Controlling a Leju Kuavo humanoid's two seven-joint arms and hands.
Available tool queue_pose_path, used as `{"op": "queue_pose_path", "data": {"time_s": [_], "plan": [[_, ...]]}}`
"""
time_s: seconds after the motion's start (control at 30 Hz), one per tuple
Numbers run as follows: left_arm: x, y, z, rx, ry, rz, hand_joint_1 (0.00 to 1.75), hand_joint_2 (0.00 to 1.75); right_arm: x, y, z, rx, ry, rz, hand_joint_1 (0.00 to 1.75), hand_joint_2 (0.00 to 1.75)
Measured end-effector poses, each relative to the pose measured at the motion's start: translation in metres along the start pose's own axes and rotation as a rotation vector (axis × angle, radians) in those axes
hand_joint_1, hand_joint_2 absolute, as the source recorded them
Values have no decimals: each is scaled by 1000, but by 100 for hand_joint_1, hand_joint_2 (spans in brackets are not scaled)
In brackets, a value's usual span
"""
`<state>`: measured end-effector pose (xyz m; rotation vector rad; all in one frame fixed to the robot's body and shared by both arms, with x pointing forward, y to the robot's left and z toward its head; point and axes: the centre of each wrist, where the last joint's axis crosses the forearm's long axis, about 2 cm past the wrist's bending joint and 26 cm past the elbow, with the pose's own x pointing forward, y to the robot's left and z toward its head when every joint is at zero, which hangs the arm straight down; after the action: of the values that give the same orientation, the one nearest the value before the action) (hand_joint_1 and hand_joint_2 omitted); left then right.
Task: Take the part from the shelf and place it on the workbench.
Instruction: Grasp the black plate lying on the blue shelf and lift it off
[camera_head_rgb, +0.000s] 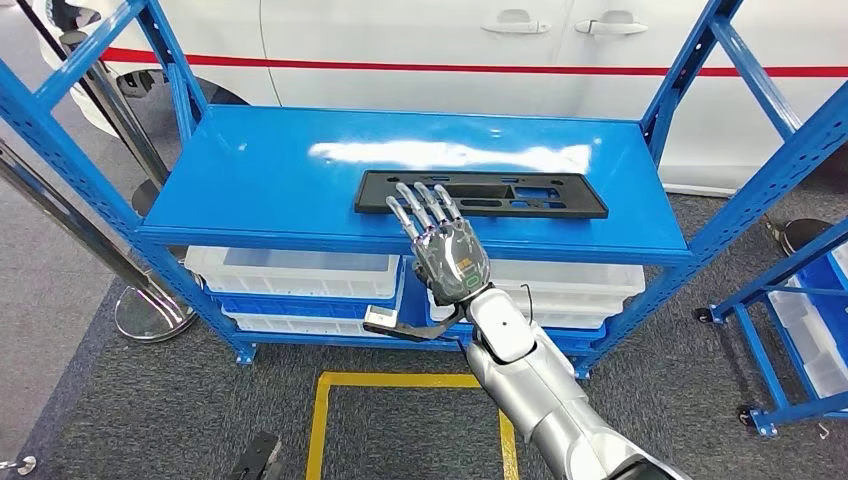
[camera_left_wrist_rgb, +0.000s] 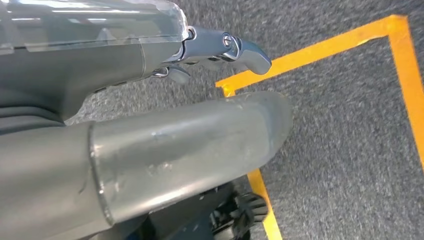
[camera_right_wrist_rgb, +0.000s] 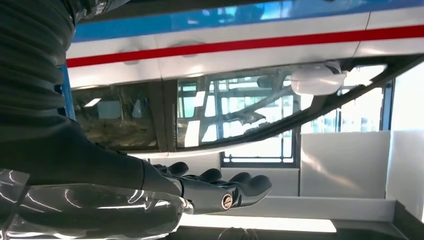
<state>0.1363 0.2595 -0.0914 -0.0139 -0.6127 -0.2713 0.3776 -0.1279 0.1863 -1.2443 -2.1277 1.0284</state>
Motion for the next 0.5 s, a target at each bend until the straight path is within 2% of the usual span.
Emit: {"op": "queue_pose_path", "data": {"time_s": [0.1, 0.5], "plan": [[-2, -2, 1, -4, 3, 1, 0, 0, -2, 4, 4, 23, 39, -11, 0, 175], [2, -3, 0, -10, -8, -10, 0, 0, -10, 27, 24, 164, 17, 25, 0, 175]]}}
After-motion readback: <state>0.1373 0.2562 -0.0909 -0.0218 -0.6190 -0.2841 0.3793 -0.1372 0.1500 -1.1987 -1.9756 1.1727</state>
